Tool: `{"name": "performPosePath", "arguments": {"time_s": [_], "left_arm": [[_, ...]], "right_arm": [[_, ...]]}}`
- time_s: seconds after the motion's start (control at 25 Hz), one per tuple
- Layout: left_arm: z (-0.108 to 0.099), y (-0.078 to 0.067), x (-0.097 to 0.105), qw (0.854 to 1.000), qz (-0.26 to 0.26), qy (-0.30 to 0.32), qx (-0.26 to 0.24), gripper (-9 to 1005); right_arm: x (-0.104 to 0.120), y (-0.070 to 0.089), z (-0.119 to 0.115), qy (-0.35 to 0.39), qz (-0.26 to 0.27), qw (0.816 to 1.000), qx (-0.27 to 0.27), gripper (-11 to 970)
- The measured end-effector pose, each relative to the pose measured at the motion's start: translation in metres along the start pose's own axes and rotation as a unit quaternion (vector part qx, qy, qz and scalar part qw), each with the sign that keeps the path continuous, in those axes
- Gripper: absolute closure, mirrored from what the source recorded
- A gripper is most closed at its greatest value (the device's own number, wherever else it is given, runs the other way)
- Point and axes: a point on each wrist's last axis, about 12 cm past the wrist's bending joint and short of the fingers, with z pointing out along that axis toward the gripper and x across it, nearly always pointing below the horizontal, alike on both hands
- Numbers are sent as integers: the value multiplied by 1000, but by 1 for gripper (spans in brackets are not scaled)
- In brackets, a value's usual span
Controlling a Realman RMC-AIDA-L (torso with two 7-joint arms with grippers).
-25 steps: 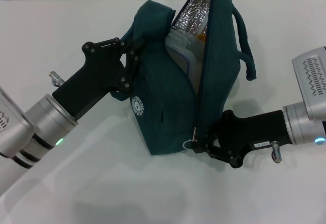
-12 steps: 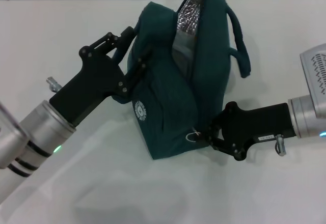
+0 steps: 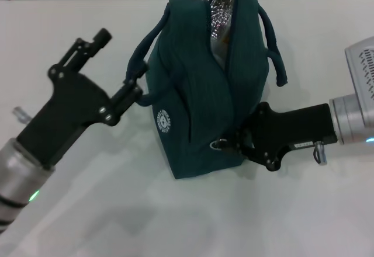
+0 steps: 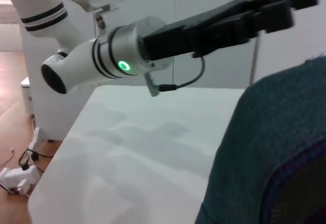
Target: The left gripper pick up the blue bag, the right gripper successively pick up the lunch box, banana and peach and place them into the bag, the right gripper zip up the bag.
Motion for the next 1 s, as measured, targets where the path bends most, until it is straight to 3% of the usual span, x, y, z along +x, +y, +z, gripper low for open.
{"name": "performPosePath", "arguments": {"time_s": [0.2, 0.32, 0.68, 1.0], "left_arm": [[-22, -4, -3, 1000, 12, 8, -18, 300], [-35, -13, 2, 999, -2, 41, -24, 294], [-34, -30, 19, 992, -41, 109, 40, 296], [-25, -33, 25, 985, -84, 133, 71, 297]], "right_arm": [[-9, -5, -2, -1, -27, 1000, 3, 938], [-15, -10, 0, 2, -40, 999, 2, 938], [-23, -19, 5, 7, -73, 997, 11, 937], [-24, -21, 7, 5, -79, 997, 22, 937]]}}
